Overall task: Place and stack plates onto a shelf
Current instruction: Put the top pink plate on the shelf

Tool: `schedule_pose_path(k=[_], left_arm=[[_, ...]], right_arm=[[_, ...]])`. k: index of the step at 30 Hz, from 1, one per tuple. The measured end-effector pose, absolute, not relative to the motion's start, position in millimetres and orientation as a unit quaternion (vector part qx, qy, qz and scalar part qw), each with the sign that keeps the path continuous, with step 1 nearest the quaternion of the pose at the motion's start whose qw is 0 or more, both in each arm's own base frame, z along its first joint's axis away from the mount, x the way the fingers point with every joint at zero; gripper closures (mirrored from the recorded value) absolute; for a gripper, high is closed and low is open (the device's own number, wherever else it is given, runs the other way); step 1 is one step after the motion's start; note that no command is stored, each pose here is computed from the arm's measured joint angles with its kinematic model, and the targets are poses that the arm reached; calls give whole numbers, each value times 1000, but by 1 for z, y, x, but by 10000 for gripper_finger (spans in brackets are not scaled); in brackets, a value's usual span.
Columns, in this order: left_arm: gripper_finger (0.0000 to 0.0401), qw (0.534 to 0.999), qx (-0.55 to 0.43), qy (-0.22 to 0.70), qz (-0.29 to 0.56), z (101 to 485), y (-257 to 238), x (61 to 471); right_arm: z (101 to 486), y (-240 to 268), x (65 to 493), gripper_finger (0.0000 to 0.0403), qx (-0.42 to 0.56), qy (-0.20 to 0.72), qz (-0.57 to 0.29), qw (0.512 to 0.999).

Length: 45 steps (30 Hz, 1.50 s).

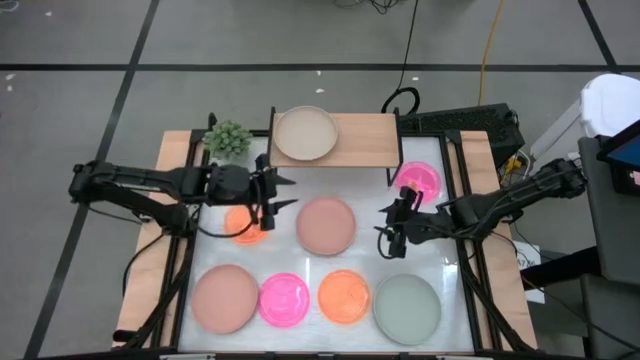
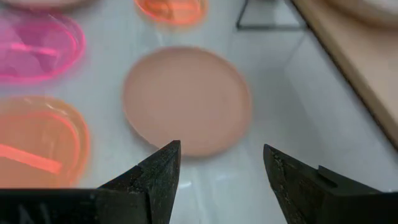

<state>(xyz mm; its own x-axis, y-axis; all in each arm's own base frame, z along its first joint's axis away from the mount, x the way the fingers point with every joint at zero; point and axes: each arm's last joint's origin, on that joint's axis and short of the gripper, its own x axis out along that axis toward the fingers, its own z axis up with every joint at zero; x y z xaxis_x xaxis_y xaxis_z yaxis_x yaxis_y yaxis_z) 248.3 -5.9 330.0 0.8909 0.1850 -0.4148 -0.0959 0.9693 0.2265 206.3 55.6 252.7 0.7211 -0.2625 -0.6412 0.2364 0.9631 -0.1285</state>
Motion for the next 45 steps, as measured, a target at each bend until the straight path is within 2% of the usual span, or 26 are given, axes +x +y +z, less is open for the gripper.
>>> schedule_pose_path(k=[9, 27, 33, 40, 45], left_arm=[[192, 951, 62, 294, 65, 314, -15, 244], [192, 954, 6, 296, 53, 275, -33, 244], [192, 952, 9, 302, 51, 270, -34, 243], [192, 951, 26, 304, 44, 270, -35, 242], [192, 951, 32, 304, 40, 270, -35, 242]], right_arm=[[207, 42, 188, 193, 7, 429, -190, 883], [163, 4, 151, 193, 32, 550, -320, 771], [163, -9, 152, 193, 57, 544, -351, 760], [165, -17, 163, 193, 39, 521, -333, 785], [158, -26, 165, 193, 49, 537, -353, 765]])
